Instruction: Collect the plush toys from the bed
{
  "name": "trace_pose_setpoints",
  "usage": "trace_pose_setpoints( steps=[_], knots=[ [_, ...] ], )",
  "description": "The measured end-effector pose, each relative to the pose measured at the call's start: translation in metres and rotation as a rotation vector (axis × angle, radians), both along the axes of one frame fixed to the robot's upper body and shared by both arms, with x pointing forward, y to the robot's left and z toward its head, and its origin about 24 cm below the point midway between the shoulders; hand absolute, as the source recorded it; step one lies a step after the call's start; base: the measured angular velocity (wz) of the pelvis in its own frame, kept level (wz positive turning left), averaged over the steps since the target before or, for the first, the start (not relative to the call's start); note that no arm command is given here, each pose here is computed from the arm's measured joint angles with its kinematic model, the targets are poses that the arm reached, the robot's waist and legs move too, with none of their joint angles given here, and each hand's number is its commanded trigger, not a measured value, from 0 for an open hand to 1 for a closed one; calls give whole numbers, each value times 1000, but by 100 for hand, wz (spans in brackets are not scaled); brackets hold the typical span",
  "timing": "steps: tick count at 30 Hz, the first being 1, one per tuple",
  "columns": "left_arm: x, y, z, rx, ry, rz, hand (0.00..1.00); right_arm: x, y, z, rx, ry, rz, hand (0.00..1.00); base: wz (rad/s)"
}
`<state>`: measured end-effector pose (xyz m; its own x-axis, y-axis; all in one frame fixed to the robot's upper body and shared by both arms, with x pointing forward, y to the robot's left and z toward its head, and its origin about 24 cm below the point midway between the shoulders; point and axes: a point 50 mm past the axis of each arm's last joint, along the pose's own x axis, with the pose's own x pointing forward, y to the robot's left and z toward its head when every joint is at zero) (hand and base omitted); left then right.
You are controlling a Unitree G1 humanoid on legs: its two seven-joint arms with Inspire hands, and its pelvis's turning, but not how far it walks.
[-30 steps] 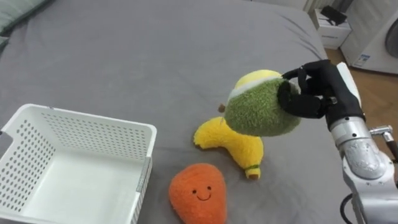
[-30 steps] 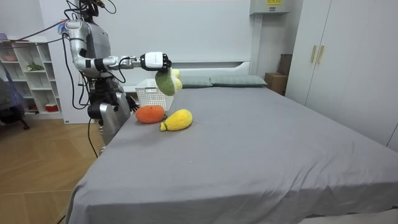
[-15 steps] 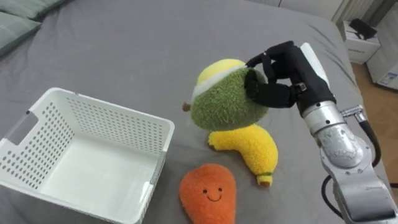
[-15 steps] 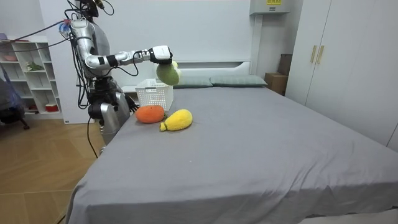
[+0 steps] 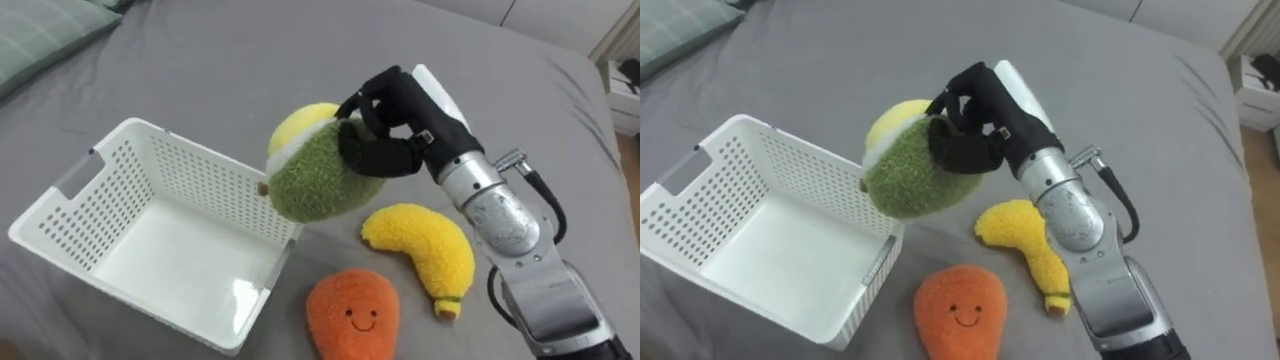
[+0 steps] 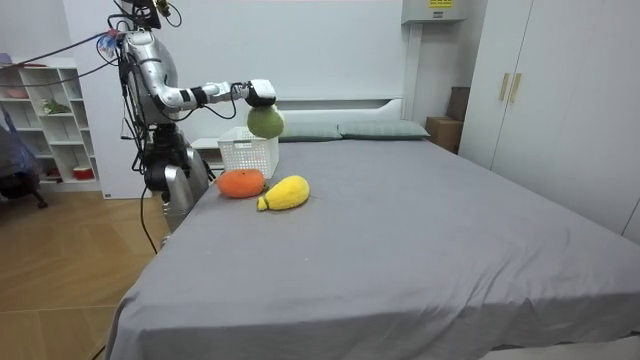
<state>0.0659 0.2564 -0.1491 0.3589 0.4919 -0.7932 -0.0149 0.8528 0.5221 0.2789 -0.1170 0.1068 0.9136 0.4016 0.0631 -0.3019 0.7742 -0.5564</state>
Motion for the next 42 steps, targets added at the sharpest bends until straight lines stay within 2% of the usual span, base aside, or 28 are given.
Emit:
trace_pose_setpoints(
  steps=[4,8,16,18,19,25,33,42],
  knots=[
    [-3,0,-1,2,20,3,0,1,8,3,-6,-9,32,100,14],
    [1,0,0,-10,13,-4,0,2,27,4,-9,4,105,100,10],
    [9,-6,0,-20,7,-52,0,-3,49,-18,-66,112,210,100,10],
    [10,-6,0,-11,20,-65,0,-5,53,-20,-79,123,231,22,18],
    [10,-6,0,-8,23,-68,0,-5,54,-20,-87,122,232,0,12],
    [6,-4,0,15,47,-55,0,-3,58,-31,-134,149,215,0,2],
    [6,-2,0,37,57,-46,0,2,48,-60,-216,257,160,0,4],
    [6,-2,0,39,75,-39,0,3,44,-67,-241,283,141,0,3]
  ],
)
